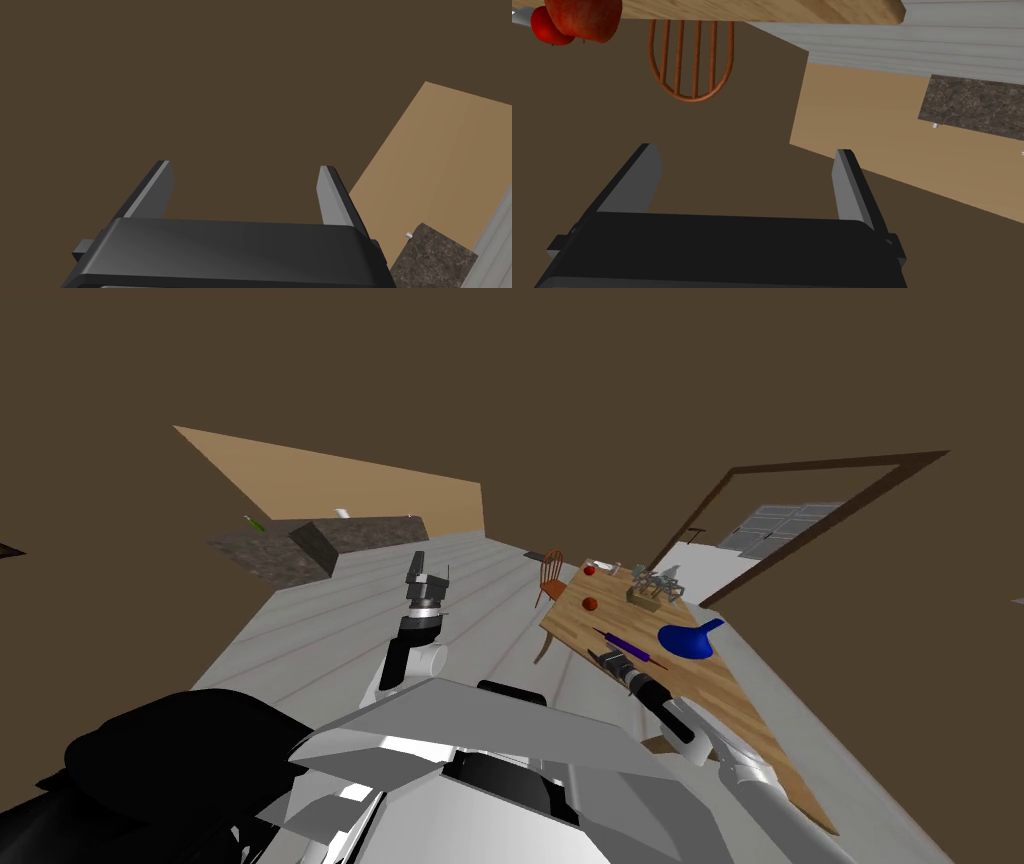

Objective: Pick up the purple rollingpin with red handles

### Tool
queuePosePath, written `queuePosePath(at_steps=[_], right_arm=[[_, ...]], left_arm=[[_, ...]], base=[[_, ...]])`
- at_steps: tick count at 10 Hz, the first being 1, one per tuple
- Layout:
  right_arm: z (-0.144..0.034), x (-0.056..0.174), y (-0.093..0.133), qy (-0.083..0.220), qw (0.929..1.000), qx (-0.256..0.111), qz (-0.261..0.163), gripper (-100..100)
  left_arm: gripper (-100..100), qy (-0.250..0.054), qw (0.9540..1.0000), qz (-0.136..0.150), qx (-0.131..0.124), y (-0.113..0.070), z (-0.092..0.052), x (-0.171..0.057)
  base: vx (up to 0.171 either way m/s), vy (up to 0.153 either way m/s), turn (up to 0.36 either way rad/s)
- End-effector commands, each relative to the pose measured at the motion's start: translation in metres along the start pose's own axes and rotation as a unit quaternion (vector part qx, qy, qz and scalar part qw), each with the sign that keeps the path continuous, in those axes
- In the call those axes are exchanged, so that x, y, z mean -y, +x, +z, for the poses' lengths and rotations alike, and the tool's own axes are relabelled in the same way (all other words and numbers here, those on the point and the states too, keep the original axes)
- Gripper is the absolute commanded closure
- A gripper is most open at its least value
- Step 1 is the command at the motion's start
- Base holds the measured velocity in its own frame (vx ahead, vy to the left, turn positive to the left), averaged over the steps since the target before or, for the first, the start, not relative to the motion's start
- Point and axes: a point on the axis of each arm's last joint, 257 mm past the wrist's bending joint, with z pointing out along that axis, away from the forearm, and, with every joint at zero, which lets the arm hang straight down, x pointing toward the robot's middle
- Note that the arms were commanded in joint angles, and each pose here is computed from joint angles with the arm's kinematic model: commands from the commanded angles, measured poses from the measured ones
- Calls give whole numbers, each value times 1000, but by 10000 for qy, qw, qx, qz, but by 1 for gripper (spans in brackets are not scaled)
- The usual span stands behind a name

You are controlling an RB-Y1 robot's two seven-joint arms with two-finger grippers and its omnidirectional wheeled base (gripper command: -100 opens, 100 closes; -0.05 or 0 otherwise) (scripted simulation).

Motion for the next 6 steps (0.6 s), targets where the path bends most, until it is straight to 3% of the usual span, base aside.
queuePosePath(at_steps=[1, 3, 4, 6], right_arm=[[-10, 16, 26, 67, 9987, -376, -347, -100], [-15, 23, 38, 140, 9982, -496, -319, -100], [-22, 32, 53, 137, 9952, -746, -624, -100], [-29, 41, 67, 228, 9940, -898, -589, -100]], left_arm=[[0, 0, 10000, 0, 0, 0, 0, 0], [0, 0, 10000, 0, 0, 0, 0, 0], [0, 0, 10000, 0, 0, 0, 0, 0], [0, 0, 10000, 0, 0, 0, 0, 0]], base=[[47, 7, 154], [36, 4, 47], [40, 8, 190], [33, 2, 44]])
